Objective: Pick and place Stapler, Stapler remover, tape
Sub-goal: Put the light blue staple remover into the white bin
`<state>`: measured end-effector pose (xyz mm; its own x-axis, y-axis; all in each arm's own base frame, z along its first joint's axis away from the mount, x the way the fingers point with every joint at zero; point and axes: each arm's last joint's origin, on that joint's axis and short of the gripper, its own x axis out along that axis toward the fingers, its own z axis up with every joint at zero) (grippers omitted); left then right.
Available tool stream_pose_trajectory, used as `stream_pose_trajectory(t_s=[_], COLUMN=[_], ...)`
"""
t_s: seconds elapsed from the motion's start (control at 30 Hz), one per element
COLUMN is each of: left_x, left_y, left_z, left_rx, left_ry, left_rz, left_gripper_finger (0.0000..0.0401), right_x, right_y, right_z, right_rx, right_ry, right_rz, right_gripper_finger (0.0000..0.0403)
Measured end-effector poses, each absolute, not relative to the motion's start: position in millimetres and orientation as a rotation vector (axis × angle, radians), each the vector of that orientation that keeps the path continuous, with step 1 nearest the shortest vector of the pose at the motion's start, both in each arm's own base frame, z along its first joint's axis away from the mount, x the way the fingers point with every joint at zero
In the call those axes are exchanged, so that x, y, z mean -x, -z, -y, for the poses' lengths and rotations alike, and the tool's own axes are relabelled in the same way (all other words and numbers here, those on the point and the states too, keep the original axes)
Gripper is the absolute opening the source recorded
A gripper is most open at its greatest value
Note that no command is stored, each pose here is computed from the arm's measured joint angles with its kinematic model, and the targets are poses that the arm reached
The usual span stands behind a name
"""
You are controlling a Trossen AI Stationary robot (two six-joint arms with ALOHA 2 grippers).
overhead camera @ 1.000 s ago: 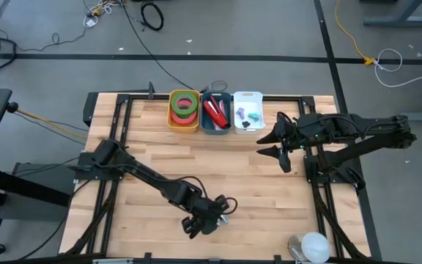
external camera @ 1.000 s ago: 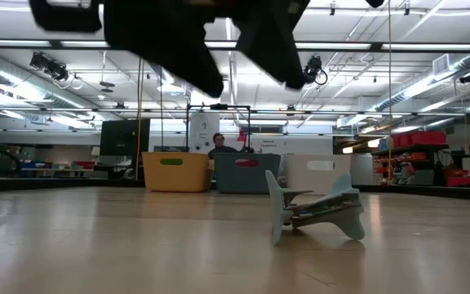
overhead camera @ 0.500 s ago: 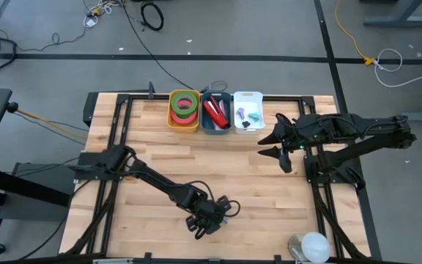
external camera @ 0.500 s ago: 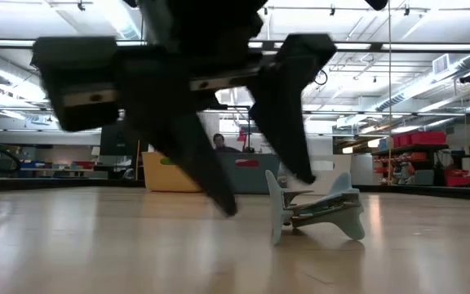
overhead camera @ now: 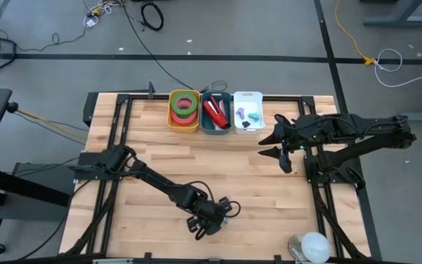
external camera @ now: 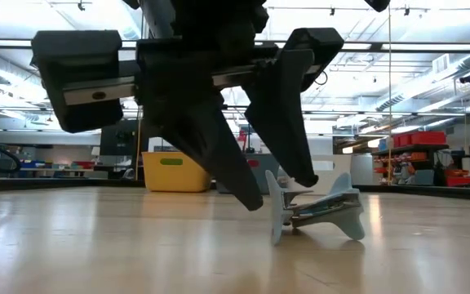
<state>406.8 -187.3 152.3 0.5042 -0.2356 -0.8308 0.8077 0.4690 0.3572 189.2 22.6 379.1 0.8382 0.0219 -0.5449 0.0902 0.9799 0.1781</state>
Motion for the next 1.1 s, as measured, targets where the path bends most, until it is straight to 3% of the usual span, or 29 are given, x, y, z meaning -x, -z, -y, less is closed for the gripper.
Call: stream_pose_trajectory(t_s=[0.47, 1.1], left_x=[-406.7, -406.8], left_y=[-152.3, -152.5], left_z=[187.3, 187.3], left_rx=[-0.844, -0.843], left_ry=[0.730, 0.730], left_rz=[-0.794, -0.793], left_gripper_finger=[0.0079, 0.0028], right_x=[-189.2, -189.3], right_y=[-379.1, -379.3], right_z=[-22.6, -22.4], right_rx=[-0.200, -0.198], right_ry=[0.037, 0.044], right_rz=[-0.577, -0.573], right_gripper_finger=[0.0164, 0.0164])
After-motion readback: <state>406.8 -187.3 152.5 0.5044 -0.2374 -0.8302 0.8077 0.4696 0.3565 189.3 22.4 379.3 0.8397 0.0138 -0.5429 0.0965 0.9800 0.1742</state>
